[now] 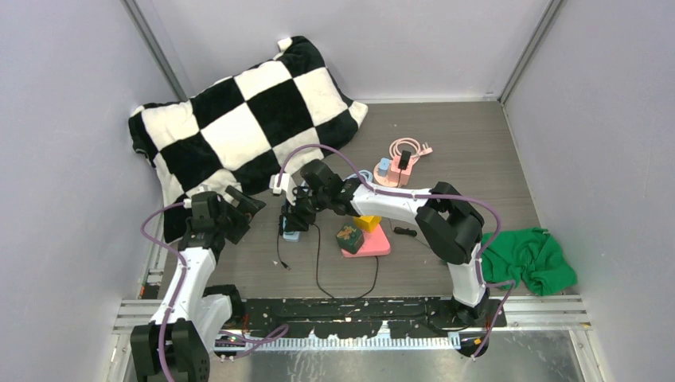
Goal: Insert the plug
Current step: Insert the plug into the socket.
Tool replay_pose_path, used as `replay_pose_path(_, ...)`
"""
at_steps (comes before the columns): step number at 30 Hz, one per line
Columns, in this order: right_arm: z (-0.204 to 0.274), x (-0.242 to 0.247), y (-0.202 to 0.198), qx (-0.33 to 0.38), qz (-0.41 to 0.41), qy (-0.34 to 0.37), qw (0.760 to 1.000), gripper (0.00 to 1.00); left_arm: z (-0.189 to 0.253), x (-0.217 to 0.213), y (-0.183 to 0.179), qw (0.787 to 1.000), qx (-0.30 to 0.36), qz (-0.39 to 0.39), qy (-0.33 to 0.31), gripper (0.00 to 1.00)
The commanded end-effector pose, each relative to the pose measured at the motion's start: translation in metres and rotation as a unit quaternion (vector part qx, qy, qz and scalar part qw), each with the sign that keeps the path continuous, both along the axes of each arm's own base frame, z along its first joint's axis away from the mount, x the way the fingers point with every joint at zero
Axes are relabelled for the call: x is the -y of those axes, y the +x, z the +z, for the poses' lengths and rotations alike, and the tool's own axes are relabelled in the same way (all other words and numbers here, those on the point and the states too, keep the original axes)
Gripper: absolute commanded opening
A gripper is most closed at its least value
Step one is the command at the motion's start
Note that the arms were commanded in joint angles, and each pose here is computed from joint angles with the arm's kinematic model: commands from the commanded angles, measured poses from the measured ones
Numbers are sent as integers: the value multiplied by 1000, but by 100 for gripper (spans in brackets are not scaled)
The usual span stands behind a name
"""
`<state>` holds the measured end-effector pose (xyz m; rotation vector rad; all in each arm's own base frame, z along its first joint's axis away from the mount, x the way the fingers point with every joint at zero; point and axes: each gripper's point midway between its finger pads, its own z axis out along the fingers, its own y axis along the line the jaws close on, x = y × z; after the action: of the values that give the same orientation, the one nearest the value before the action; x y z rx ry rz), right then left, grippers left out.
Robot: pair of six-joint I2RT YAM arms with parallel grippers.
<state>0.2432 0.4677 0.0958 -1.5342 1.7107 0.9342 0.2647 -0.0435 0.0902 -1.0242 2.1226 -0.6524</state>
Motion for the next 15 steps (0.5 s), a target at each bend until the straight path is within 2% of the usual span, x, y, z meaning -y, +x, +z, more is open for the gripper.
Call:
replay_pose_path(1, -1, -1, 8, 12, 2, 11, 1000, 22, 5, 2, 6, 1000, 15, -4, -10, 92)
replay_pose_path(11, -2, 4, 17, 51, -11, 5, 999, 22, 3, 3, 6, 1000, 11, -5, -13, 91)
replay_pose_path(15, -14, 10, 17, 55, -12, -18, 998, 22, 2, 3, 6, 1000, 8, -6, -13, 91)
